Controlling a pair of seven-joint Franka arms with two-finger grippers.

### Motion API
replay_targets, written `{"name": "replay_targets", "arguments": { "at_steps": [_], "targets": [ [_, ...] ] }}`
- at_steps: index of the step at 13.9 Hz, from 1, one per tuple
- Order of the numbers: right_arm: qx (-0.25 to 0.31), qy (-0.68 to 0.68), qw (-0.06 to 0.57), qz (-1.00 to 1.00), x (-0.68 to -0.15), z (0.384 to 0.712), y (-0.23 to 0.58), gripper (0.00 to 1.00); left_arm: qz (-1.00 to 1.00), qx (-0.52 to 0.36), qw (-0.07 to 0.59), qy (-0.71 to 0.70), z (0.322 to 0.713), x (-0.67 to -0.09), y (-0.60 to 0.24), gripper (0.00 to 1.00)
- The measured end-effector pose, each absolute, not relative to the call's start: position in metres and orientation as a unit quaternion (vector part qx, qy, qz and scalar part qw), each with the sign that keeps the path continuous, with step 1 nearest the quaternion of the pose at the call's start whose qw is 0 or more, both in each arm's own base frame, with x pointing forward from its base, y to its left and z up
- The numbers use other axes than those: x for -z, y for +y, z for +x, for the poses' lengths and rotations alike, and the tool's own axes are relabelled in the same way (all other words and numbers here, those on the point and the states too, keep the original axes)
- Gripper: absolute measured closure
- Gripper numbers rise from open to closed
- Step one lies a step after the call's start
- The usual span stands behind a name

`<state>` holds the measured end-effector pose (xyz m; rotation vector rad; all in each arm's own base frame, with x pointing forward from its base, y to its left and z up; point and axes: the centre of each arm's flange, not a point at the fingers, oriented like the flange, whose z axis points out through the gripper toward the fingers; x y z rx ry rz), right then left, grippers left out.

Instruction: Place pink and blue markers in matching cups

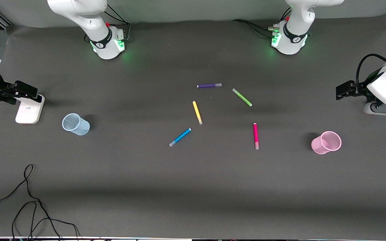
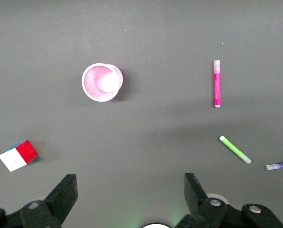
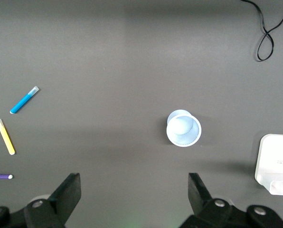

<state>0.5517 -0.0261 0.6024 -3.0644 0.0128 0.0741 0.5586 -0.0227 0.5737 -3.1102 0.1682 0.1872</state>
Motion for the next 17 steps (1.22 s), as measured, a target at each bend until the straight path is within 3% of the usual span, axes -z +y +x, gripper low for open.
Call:
{"name": "replay_targets", "arguments": {
  "at_steps": [10,17],
  "targets": [
    [-0.050,0.027,0.035,-0.998,-0.600,0.547,-0.031,0.00,-0.996,-0.058,0.010,0.064,0.559,-0.576,-0.023,0.00],
    [-0.086,0.072,0.013,-0.994,-0.572,0.557,0.084,0.00,-0.995,-0.049,0.010,0.089,0.560,-0.580,-0.052,0.00]
  ]
}}
